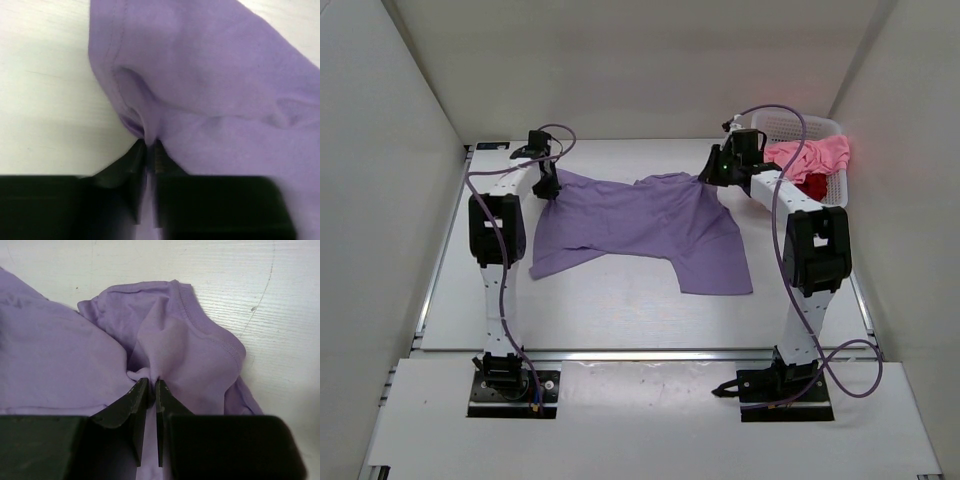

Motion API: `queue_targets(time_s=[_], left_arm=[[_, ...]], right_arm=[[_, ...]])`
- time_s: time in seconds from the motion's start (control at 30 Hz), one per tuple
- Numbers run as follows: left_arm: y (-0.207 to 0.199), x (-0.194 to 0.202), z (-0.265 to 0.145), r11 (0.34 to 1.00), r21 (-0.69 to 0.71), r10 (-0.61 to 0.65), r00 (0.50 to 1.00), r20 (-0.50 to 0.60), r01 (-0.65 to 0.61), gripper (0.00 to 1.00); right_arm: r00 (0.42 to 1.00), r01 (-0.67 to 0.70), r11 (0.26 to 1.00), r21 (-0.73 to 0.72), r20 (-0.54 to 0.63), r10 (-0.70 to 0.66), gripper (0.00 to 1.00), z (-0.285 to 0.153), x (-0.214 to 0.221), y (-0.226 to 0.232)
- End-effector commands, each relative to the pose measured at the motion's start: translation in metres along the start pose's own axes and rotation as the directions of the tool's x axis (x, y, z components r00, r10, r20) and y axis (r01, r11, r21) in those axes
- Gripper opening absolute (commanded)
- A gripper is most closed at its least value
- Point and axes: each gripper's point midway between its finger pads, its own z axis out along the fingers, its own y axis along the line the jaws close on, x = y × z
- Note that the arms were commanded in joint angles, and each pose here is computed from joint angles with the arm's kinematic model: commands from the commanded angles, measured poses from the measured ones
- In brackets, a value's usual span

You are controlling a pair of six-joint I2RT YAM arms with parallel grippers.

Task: Fold and stack the t-shirts
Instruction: Flatten out the tshirt

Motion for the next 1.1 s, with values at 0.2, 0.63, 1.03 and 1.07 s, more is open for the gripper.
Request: queue_targets(time_s=[0.2, 0.63, 1.03, 1.07], left_arm=[[-0.026, -0.048, -0.040, 0.987, 0.148, -0.085, 0.991, 0.107, 0.069, 0.00], [0.000, -0.064, -0.223, 0.942, 0.319, -0.247, 0.864, 0.439, 0.107, 0.00], [-0.008, -0.072, -0.212, 0.941, 0.324, -0.248, 0.856, 0.453, 0.101, 0.00], [-0.011, -0.070, -0.189, 0.943, 0.316, -0.237, 0.879, 0.413, 0.105, 0.00]], right_arm=[[0.998, 0.012, 1.000, -0.027, 0.070, -0.010, 0.07, -0.009, -0.027, 0.000], [0.985, 0.029, 1.000, 0.001, 0.173, -0.029, 0.06, -0.065, -0.038, 0.021], [0.984, -0.004, 1.000, 0.013, 0.180, 0.002, 0.06, -0.063, -0.031, 0.006], [0.984, -0.001, 1.000, 0.015, 0.179, -0.001, 0.06, -0.057, -0.035, 0.004]])
